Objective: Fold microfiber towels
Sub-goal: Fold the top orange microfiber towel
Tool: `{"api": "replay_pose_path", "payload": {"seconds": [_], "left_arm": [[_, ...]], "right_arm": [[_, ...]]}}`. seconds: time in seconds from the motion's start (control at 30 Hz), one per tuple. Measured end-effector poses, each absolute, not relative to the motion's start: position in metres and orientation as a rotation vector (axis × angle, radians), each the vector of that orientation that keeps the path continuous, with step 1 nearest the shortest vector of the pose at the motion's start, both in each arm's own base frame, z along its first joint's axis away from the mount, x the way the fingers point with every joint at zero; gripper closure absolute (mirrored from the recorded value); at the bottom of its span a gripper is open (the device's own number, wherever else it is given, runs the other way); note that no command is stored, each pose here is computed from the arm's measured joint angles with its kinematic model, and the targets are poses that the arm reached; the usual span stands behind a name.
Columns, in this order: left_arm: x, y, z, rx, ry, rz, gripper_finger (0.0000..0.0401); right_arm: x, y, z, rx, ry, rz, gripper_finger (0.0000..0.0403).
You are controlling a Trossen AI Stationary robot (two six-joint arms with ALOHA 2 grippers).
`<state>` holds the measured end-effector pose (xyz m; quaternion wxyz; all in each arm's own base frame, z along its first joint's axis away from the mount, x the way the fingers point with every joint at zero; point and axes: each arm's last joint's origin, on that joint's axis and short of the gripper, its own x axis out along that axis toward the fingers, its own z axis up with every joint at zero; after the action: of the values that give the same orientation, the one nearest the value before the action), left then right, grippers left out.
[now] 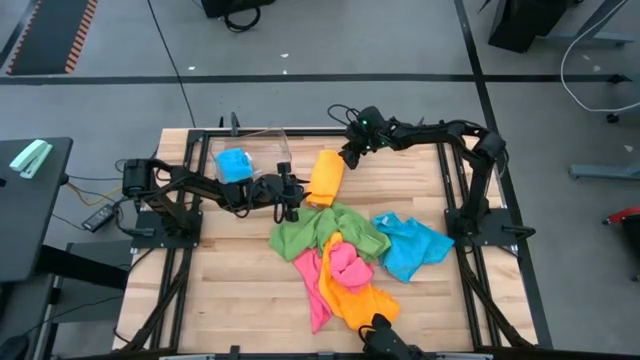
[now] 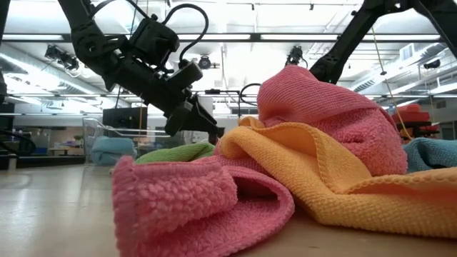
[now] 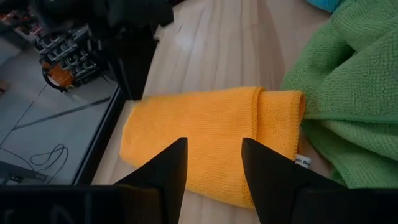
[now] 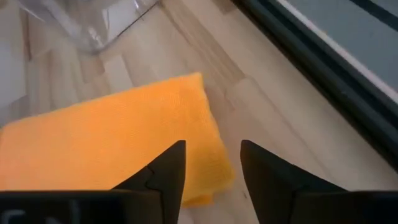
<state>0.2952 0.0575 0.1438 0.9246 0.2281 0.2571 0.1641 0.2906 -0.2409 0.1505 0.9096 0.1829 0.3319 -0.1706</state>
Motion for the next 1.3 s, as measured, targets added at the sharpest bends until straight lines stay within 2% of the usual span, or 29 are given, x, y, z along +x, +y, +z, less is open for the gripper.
{"api": "replay_pose_path", "payload": {"seconds": [0.17, 0.37, 0.63, 0.8, 1.07, 1.3], "left_arm": [[0.295, 0.057, 0.142, 0.462, 0.542, 0.334, 0.0239], [0.294, 0.057, 0.142, 0.449, 0.546, 0.336, 0.0239], [0.294, 0.057, 0.141, 0.45, 0.551, 0.335, 0.0242], [0.294, 0.057, 0.141, 0.449, 0.552, 0.334, 0.0245], [0.294, 0.057, 0.141, 0.443, 0.554, 0.335, 0.025], [0.294, 0.057, 0.141, 0.44, 0.558, 0.335, 0.0257]], "right_arm": [[0.294, -0.239, 0.133, 0.423, 0.723, -0.329, 0.0248], [0.296, -0.234, 0.132, 0.404, 0.75, -0.322, 0.0259], [0.294, -0.235, 0.131, 0.404, 0.765, -0.334, 0.0352], [0.296, -0.239, 0.135, 0.451, 0.749, -0.361, 0.0385], [0.299, -0.235, 0.158, 0.514, 0.737, -0.41, 0.039], [0.3, -0.221, 0.152, 0.575, 0.825, -0.397, 0.039]]}}
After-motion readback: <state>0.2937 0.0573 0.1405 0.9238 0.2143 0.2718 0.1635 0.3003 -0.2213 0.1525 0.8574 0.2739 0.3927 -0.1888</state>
